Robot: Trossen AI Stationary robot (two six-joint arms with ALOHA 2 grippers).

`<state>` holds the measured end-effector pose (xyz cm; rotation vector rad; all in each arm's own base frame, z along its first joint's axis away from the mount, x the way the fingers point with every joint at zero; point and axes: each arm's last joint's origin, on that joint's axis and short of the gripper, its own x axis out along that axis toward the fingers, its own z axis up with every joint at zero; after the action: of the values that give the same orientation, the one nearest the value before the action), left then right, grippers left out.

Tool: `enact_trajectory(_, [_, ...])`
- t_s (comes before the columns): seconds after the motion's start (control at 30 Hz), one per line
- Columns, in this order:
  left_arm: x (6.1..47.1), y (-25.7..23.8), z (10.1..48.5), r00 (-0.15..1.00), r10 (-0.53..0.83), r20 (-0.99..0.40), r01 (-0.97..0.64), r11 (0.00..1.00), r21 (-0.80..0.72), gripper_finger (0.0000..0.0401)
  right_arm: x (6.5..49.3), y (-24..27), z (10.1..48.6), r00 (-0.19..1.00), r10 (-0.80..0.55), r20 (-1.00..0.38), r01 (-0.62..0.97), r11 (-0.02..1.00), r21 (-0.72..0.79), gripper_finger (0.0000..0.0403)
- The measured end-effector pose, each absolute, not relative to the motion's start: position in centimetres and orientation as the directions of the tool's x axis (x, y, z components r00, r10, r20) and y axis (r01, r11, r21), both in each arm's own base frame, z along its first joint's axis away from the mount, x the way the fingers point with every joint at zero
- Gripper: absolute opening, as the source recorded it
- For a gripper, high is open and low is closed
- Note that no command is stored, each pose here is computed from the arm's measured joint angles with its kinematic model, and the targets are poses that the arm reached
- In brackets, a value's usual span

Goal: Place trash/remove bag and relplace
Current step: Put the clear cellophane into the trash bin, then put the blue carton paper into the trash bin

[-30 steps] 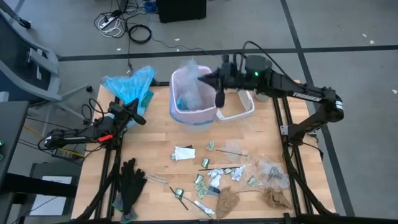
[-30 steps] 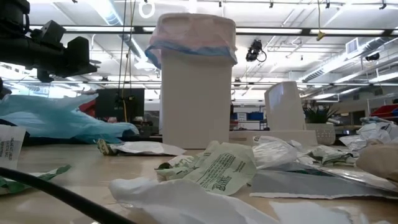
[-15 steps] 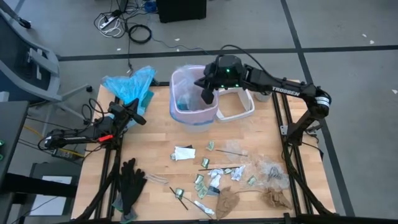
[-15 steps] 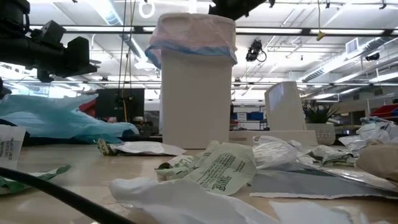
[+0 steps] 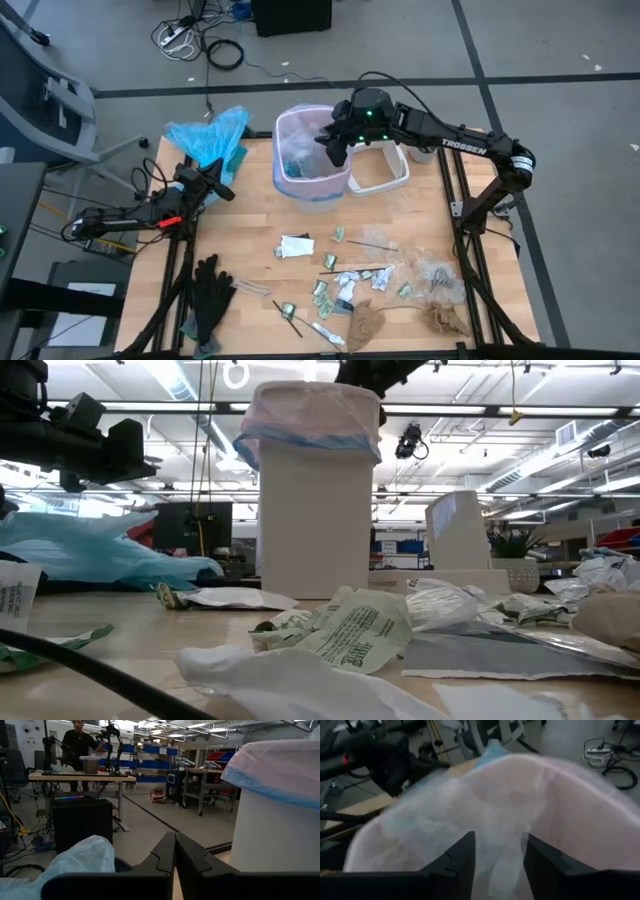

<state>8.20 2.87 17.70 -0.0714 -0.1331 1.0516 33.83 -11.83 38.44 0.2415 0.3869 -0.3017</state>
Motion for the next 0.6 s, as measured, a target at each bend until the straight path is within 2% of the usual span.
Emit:
enact_trajectory(0.17, [8.2, 2.9, 17.7, 0.489, 0.869, 0.077, -0.86, 0.495, -0.126, 0.0021, 32.8, -11.1, 41.1, 0.904, -0.264, -0.335, 0.348, 0.911, 0.22, 0.0168])
enact_trajectory(0.4, [8.2, 2.9, 17.9, 0.487, 0.869, 0.09, -0.846, 0.495, -0.198, 0.0021, 30.2, -10.2, 45.9, 0.938, -0.281, -0.203, 0.333, 0.893, 0.301, 0.0166])
enact_trajectory(0.6, [8.2, 2.8, 17.9, 0.506, 0.858, 0.092, -0.836, 0.513, -0.194, 0.0021, 27.1, -9.2, 47.7, 0.933, -0.306, -0.191, 0.357, 0.855, 0.377, 0.0165])
